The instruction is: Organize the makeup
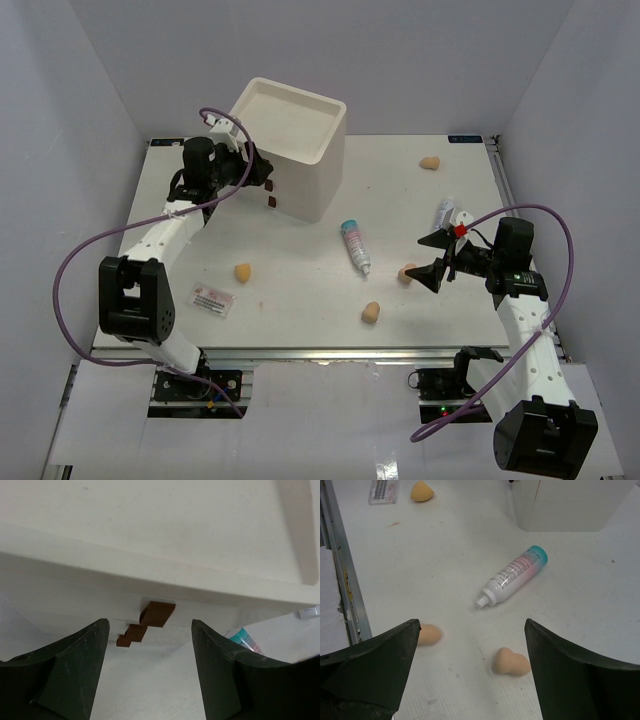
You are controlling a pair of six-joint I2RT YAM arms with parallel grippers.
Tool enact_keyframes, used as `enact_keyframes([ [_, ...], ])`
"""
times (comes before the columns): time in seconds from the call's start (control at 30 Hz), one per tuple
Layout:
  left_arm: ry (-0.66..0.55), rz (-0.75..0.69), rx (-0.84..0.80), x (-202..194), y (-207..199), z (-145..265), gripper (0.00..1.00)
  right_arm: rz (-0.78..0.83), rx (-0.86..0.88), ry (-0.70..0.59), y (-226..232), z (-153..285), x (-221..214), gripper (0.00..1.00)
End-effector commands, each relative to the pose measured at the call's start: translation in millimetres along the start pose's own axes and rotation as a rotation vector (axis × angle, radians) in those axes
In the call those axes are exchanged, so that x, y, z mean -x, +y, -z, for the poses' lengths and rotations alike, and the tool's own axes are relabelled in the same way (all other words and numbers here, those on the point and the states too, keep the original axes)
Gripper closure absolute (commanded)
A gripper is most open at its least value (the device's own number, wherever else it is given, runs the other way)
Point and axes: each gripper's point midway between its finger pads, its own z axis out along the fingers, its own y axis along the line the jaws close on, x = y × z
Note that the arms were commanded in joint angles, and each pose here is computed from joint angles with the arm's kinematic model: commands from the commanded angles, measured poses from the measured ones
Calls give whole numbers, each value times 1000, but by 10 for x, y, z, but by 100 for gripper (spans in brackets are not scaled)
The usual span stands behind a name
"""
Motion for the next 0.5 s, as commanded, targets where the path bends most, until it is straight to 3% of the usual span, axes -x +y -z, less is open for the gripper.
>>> enact_keyframes([
  [0.0,-19,-26,-15,221,-27,-17,25,62,7,-30,-7,24,194,8],
  [0.3,14,-21,-80,108,-110,-52,34,58,5,-27,-17,21,184,8],
  [0.47,38,3,-93,74,-108,-123,45,58,4,-26,-21,20,180,8],
])
